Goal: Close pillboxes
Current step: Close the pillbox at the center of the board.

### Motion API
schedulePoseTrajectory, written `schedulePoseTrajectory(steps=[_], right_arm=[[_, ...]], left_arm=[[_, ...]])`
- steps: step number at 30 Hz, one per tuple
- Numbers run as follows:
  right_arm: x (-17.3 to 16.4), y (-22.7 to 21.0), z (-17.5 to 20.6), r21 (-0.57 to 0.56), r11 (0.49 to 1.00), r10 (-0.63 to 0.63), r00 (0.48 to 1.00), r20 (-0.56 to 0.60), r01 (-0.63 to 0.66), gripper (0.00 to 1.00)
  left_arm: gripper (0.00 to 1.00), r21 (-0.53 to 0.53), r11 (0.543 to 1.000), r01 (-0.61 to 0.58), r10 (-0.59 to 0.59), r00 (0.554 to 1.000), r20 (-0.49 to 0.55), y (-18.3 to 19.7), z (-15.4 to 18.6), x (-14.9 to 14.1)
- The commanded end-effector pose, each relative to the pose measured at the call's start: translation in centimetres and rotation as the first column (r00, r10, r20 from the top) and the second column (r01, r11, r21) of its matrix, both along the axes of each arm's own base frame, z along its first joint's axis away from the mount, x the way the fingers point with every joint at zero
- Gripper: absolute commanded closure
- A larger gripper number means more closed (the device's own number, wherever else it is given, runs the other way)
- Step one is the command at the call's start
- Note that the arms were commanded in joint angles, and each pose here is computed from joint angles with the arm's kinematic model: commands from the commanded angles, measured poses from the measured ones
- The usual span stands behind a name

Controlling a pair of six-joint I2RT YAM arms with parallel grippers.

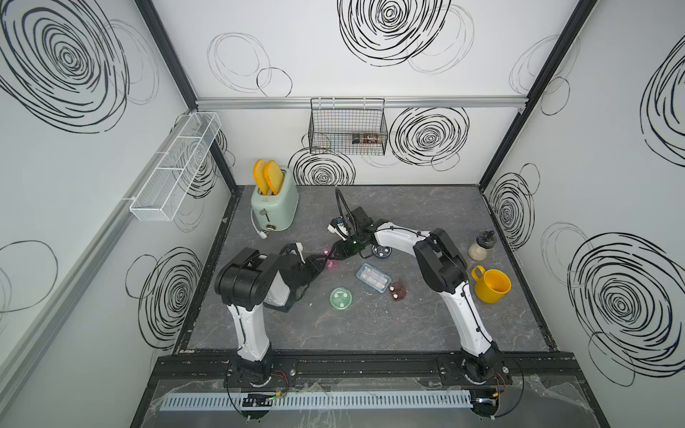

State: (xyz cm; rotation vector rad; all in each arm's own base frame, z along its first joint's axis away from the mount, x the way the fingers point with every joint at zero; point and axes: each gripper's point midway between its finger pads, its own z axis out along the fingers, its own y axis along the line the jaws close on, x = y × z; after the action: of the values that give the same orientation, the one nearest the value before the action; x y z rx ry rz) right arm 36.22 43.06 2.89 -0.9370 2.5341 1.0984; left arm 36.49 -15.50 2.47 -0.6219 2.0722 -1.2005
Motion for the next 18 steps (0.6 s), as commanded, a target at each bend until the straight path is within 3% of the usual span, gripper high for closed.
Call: schedulePoseTrajectory(steps=[1,9,18], right_arm=[[-1.5,-1.2,-4.2,-0.107,0.994,-0.001,0.997,-0.073,-0.007,0.58],[-1.9,-1.3,-5.0,-0.139,0.99,-0.009,0.997,-0.079,-0.002,0.59],[-1.6,-1.0,-5.1,-0.131,0.99,-0.058,0.994,-0.095,0.045,0.61]], left_arm=[[0.69,0.03,1.0,0.007,-0.005,0.998,-0.056,-0.4,-2.2,-0.5],[0.74,0.056,0.998,-0.01,0.016,0.994,-0.106,0.0,-4.2,-1.4],[0.73,0.082,0.997,0.013,-0.002,0.991,-0.134,-0.4,-5.7,-2.2]])
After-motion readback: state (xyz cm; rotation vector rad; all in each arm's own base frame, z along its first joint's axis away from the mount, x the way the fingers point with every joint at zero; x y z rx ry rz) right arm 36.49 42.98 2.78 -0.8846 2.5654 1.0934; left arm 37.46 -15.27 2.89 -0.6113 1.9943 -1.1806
